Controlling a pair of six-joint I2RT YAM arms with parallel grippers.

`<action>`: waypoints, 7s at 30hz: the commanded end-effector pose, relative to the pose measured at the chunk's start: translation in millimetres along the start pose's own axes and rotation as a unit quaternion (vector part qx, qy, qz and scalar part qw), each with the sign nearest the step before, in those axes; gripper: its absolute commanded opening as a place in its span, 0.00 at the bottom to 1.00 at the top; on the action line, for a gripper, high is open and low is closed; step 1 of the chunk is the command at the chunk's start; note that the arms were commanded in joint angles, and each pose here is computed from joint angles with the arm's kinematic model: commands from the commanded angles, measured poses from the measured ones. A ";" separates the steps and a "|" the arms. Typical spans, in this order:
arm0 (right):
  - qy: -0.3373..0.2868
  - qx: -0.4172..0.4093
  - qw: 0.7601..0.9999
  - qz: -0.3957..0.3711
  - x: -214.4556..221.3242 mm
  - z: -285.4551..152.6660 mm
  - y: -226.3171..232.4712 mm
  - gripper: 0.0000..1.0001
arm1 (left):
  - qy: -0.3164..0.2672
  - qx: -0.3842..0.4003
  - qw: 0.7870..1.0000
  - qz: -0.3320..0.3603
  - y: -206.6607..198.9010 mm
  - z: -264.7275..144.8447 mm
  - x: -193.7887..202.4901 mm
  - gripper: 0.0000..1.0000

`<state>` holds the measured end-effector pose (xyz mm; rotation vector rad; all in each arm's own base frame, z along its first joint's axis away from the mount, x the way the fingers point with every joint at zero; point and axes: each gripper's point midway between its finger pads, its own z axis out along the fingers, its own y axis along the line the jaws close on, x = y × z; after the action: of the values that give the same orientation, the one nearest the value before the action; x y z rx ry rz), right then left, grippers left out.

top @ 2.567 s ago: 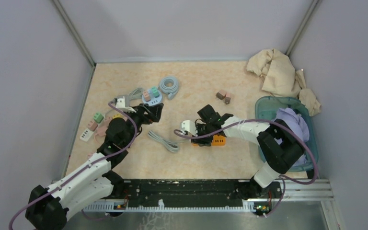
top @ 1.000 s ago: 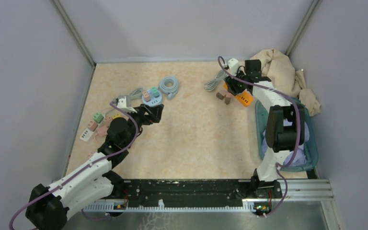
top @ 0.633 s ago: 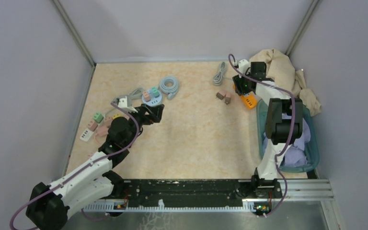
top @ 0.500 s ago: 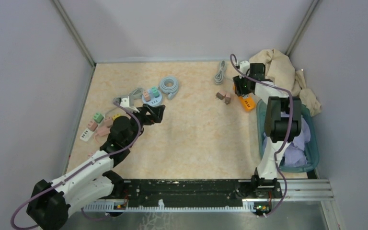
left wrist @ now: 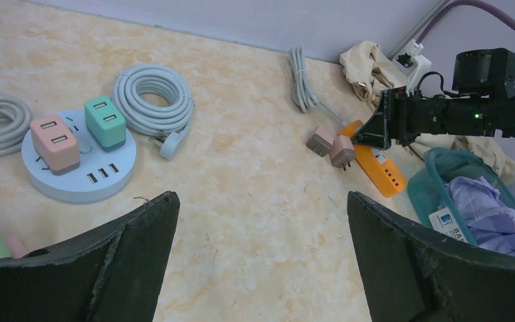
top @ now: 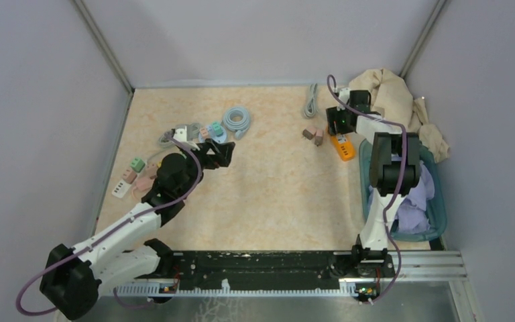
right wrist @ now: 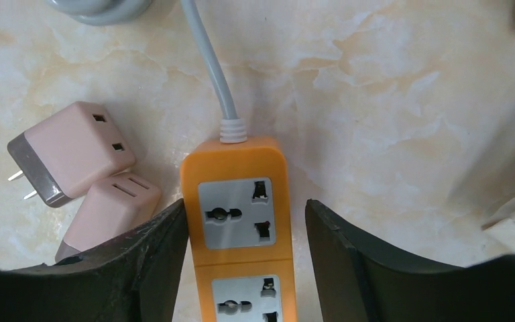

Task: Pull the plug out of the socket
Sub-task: Place the socket at the center of the board, then move the socket to the center of the board, then remove the plug from the socket.

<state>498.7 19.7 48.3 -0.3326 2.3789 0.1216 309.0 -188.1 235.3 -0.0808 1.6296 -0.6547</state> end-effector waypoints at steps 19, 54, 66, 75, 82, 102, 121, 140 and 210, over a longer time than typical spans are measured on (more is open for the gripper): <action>-0.154 -0.225 0.960 -0.072 -110.2 -142.8 63.4 0.70 | 0.130 0.024 0.991 0.025 -9.3 58.9 -27.0 1.00; -0.172 -0.331 0.928 -0.021 -84.2 -183.8 112.2 0.66 | 0.304 -0.341 0.889 -0.023 181.6 130.4 21.4 0.80; -0.172 -0.330 0.928 -0.020 -81.0 -185.2 113.4 0.66 | 0.322 -0.442 0.837 0.019 197.5 118.4 35.9 0.76; -0.171 -0.328 0.929 -0.019 -78.8 -185.2 113.2 0.66 | 0.329 -0.413 0.849 0.013 190.0 119.7 40.5 0.66; -0.171 -0.329 0.929 -0.019 -78.3 -184.9 113.5 0.66 | 0.321 -0.395 0.861 0.012 190.4 124.4 46.9 0.42; -0.173 -0.335 0.926 -0.018 -77.7 -189.2 116.4 0.66 | 0.373 -0.333 0.866 0.010 157.6 105.3 69.2 0.16; -0.234 -0.462 0.826 -0.223 -36.6 -237.3 177.5 0.67 | 0.422 -0.063 0.902 0.066 12.9 33.2 148.7 0.07; -0.274 -0.476 0.743 -0.382 53.4 -224.6 304.0 0.74 | 0.424 -0.024 0.893 0.151 -28.1 -14.8 170.1 0.26; -0.080 -0.420 0.767 -0.478 92.4 -157.1 313.1 0.24 | 0.071 0.364 0.883 0.287 -57.2 -107.4 133.3 0.89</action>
<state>242.8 287.0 73.7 -1.7327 1.7910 0.6704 180.3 -233.5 131.5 0.8520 1.5071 -0.7021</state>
